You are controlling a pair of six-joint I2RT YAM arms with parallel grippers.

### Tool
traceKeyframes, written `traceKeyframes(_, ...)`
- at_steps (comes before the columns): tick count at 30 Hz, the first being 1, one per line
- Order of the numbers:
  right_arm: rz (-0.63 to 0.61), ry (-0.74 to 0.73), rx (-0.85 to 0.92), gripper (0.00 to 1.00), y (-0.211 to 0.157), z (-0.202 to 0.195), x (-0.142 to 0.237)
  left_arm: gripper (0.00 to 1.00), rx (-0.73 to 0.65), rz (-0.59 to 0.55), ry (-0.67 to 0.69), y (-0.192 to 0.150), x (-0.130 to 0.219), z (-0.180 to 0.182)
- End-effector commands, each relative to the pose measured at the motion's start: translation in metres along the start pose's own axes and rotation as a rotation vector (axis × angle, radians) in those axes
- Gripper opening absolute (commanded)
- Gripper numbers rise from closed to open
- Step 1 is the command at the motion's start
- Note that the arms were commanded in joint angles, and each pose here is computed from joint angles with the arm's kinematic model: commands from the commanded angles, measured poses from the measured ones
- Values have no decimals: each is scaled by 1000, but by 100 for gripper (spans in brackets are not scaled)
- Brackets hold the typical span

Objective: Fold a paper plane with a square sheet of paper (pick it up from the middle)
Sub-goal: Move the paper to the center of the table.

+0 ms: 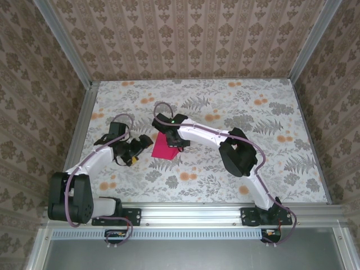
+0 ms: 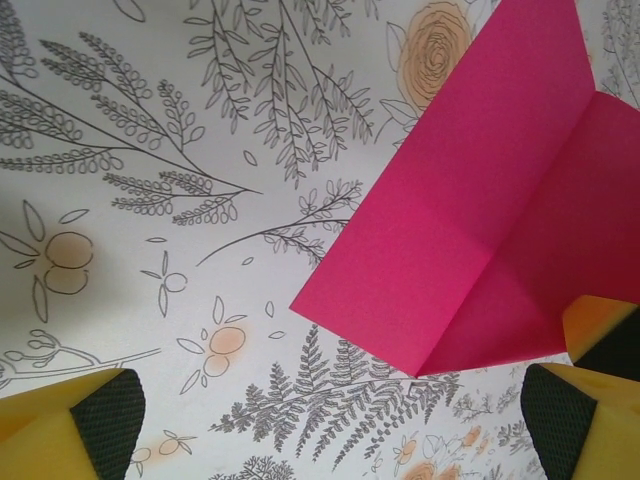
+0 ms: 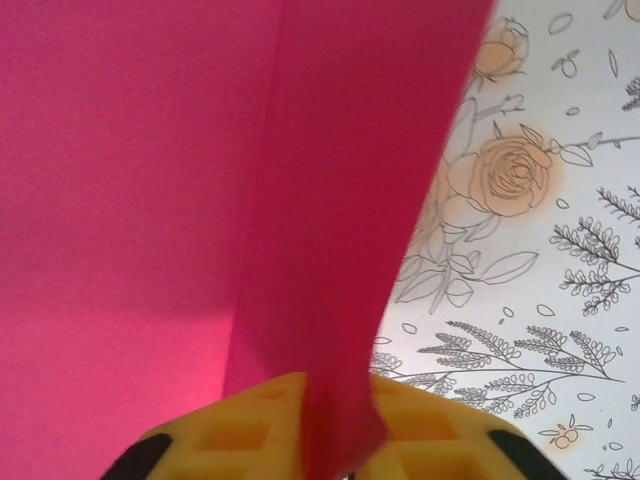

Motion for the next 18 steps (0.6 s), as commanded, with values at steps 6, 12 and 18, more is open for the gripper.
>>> traceKeyframes(6, 44, 240, -125, 12, 10, -11, 20, 100, -142, 19, -72, 2, -5, -29)
traceKeyframes(12, 122, 422, -198, 13, 6, -31, 14, 100, -219, 61, -119, -8, -21, -51)
traceKeyframes(18, 167, 505, -249, 15, 3, -55, 6, 100, -238, 122, -162, -27, -40, -68)
Point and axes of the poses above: each hand's point on the last joint's axis, 136 mm out from that joint toward the fingers, its own x axis back along the fingers, its own z axis along the line the jaws close on, y = z × x, the point moved 4 cm from there along x, back along the fingers, and after that the axes turned 15 degrees about -x, right-handed, at the moved point
